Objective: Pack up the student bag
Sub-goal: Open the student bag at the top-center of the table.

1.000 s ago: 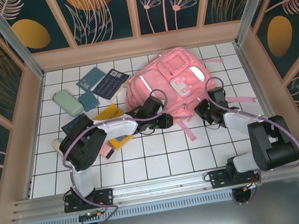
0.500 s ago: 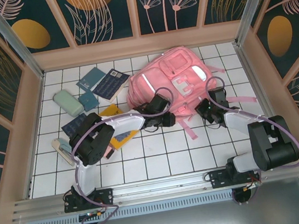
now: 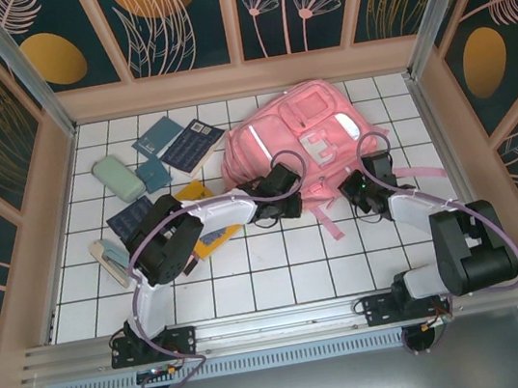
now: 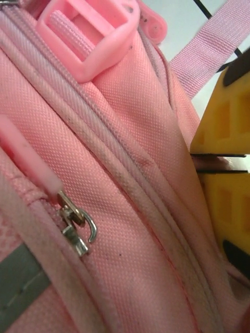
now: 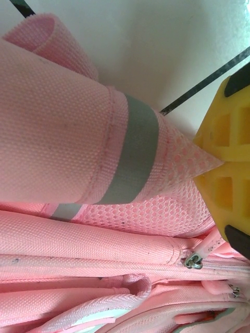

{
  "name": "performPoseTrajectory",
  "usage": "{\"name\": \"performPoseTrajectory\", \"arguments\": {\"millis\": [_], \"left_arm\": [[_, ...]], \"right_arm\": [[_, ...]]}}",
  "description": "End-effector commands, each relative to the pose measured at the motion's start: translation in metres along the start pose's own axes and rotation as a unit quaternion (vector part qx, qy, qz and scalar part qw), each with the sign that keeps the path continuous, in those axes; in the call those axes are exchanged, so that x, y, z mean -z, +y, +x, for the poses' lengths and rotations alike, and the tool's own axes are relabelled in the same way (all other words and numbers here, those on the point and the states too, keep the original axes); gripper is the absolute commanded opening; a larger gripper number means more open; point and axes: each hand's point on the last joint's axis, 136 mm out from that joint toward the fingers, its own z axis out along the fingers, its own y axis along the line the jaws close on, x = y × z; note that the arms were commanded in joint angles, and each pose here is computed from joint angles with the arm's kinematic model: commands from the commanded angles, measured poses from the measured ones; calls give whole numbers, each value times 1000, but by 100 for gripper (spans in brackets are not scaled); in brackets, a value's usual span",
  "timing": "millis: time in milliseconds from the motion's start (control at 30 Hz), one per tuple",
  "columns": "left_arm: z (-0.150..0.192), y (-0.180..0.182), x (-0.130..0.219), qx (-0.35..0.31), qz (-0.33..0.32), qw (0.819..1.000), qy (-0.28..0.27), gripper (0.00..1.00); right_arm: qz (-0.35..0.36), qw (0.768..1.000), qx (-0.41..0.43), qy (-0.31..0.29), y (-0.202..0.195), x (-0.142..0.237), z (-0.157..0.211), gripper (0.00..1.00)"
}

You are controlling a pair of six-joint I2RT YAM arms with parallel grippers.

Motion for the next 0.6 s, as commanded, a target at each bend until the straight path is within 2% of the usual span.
{"name": "performPoseTrajectory", "arguments": {"millis": [0, 67, 233, 333, 367, 400, 433, 500, 567], "left_arm": [[31, 13, -14, 5, -2, 999, 50, 24], [31, 4, -13, 8, 22, 998, 52, 27], [29, 0, -14, 14, 33, 998, 47, 26], [29, 2, -17, 18, 30, 998, 47, 17], [28, 0, -17, 19, 32, 998, 46, 5], [27, 0, -18, 22, 34, 998, 44, 1], [26, -1, -19, 24, 32, 998, 44, 4], [25, 7, -24, 30, 6, 998, 49, 23], [27, 13, -30, 30, -14, 998, 58, 23]], "right_arm": [[-11, 1000, 4, 17, 4, 2, 8, 0], [-11, 1000, 3, 16, 4, 2, 8, 0], [-11, 1000, 1, 18, 2, 2, 10, 0], [-11, 1000, 1, 19, 2, 2, 11, 0], [-11, 1000, 1, 20, 1, 1, 12, 0], [-11, 1000, 1, 19, 1, 2, 12, 0], [-10, 1000, 1, 19, 1, 2, 12, 0], [-10, 1000, 1, 19, 1, 2, 12, 0], [-10, 1000, 1, 19, 1, 2, 12, 0]]}}
